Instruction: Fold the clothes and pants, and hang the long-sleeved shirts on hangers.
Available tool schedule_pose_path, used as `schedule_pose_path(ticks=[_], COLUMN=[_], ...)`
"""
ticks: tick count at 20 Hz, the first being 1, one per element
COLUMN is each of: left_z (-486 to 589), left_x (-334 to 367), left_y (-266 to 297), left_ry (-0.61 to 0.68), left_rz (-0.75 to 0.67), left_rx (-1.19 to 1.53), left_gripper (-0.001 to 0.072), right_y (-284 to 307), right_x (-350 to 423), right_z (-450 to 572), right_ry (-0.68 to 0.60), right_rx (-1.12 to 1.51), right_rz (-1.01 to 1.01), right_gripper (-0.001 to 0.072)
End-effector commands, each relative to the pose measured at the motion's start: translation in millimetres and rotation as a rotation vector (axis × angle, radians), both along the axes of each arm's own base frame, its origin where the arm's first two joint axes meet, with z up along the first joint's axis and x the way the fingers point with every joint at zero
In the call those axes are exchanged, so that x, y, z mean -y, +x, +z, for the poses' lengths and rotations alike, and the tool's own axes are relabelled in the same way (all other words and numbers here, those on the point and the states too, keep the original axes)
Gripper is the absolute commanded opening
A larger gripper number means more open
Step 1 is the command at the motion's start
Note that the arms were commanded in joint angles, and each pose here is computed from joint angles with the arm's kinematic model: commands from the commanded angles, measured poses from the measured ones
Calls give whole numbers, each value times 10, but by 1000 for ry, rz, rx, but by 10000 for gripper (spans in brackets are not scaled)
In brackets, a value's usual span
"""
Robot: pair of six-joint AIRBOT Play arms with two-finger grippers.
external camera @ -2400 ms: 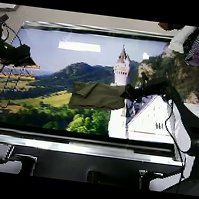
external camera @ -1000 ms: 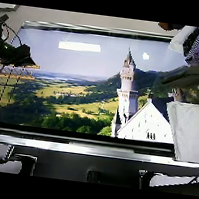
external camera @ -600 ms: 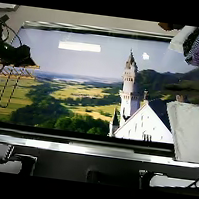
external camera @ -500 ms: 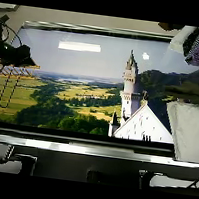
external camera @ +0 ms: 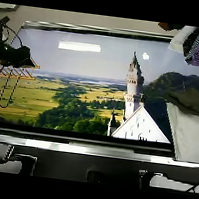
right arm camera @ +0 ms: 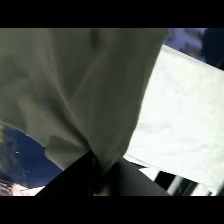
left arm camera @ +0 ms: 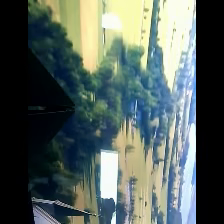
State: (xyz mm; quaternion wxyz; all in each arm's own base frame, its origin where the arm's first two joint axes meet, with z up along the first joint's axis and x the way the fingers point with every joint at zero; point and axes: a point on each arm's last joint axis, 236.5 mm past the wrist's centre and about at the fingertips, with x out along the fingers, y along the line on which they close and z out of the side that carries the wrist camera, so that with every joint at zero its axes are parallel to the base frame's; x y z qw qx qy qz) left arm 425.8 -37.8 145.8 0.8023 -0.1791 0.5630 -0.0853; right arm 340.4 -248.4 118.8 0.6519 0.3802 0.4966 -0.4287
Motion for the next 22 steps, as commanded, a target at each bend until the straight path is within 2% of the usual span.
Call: schedule_pose_path(ticks=[1, 13, 18, 22], left_z=[-5, -4, -6, -4], left_x=[-4, -5, -5, -6], left_y=[-4, -2, -1, 4], left_ry=[1, 1, 1, 1], left_rz=[0, 1, 1, 1], left_rx=[-3, -2, -2, 0], left_gripper=[20, 19, 20, 20], right_y=[-287, -1464, -1771, -1907], right_x=[-70, -270, -309, -211], right_z=[-142, -1000, -1177, -1133], right_ry=[4, -14, -12, -59], right_rx=[-86, -442, -558, -622], right_rz=[-2, 9, 18, 15], right_gripper=[32, 33, 33, 33])
